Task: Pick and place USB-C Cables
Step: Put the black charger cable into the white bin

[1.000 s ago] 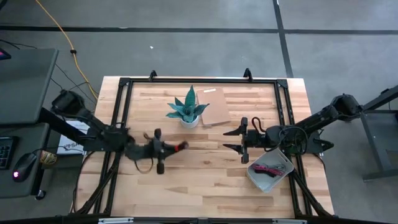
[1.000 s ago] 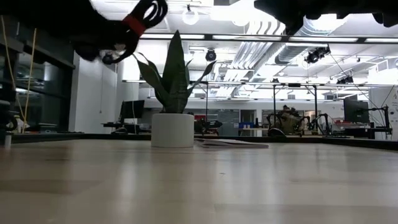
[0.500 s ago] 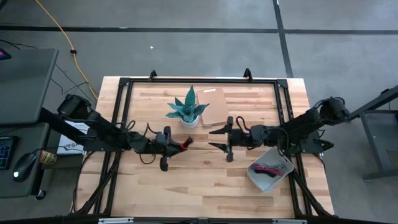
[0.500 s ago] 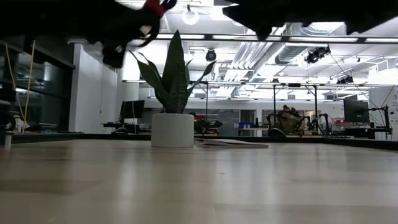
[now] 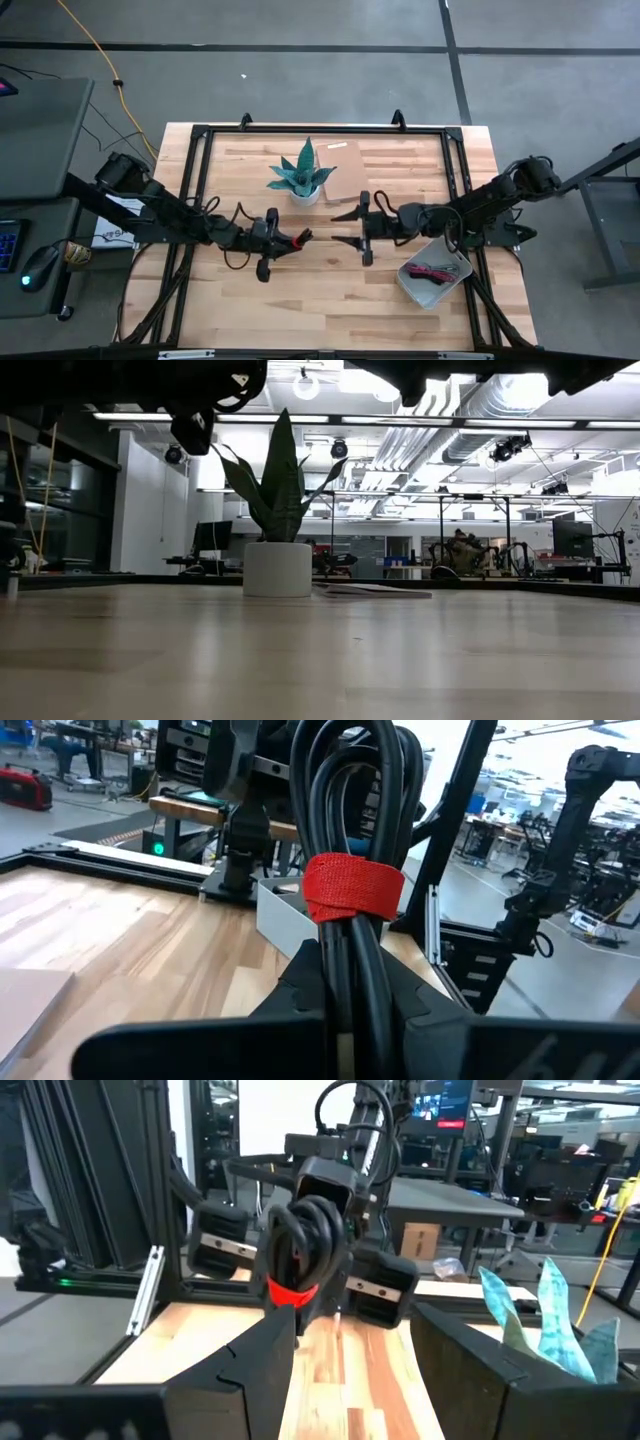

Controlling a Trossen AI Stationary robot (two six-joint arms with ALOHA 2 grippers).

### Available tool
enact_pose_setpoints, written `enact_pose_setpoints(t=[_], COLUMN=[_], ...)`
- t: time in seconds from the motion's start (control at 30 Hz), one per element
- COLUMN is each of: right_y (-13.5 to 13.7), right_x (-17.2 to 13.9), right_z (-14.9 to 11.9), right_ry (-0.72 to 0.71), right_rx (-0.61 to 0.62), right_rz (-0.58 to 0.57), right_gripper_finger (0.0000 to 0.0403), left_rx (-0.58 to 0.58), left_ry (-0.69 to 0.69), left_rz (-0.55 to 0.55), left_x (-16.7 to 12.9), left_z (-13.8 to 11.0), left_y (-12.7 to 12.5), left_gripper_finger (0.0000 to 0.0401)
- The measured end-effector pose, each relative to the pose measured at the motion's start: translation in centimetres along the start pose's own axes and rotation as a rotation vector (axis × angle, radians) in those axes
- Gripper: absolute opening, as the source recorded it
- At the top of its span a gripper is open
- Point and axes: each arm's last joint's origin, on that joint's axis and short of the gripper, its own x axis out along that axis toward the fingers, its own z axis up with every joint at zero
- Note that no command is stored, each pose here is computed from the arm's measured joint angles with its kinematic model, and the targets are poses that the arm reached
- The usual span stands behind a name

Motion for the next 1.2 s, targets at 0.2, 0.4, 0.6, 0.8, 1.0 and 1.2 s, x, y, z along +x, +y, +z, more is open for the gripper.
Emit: enact_pose_setpoints(t=[0.2, 0.4, 0.6, 0.8, 1.0, 1.2], right_y=[0.0, 0.0, 0.0, 0.5, 0.8, 1.2], right_x=[0.0, 0.0, 0.0, 0.6, 1.2, 2.1], right_z=[0.0, 0.0, 0.0, -0.6, -1.4, -1.2], right_ry=[-0.001, -0.001, -0.002, -0.051, -0.076, -0.086], right_rx=[0.0, 0.0, 0.002, 0.004, 0.001, 0.007], right_rz=[0.0, 0.001, 0.011, 0.119, 0.172, 0.233], right_gripper_finger=[0.0193, 0.0193, 0.0193, 0.0193, 0.0193, 0.0193], left_rx=[0.0, 0.0, -0.016, -0.051, -0.042, -0.043], left_ry=[0.0, 0.0, 0.006, 0.038, 0.071, 0.077], left_rz=[0.0, 0.0, -0.026, -0.114, -0.14, -0.14], left_x=[0.0, 0.0, 0.0, 0.9, 2.6, 3.4], left_z=[0.0, 0.0, 0.0, -0.2, -0.7, -0.9], left_y=[0.0, 0.0, -0.1, -0.4, -1.1, -1.3], left_gripper_finger=[0.0006, 0.0006, 0.0006, 0.0006, 0.0006, 0.0006])
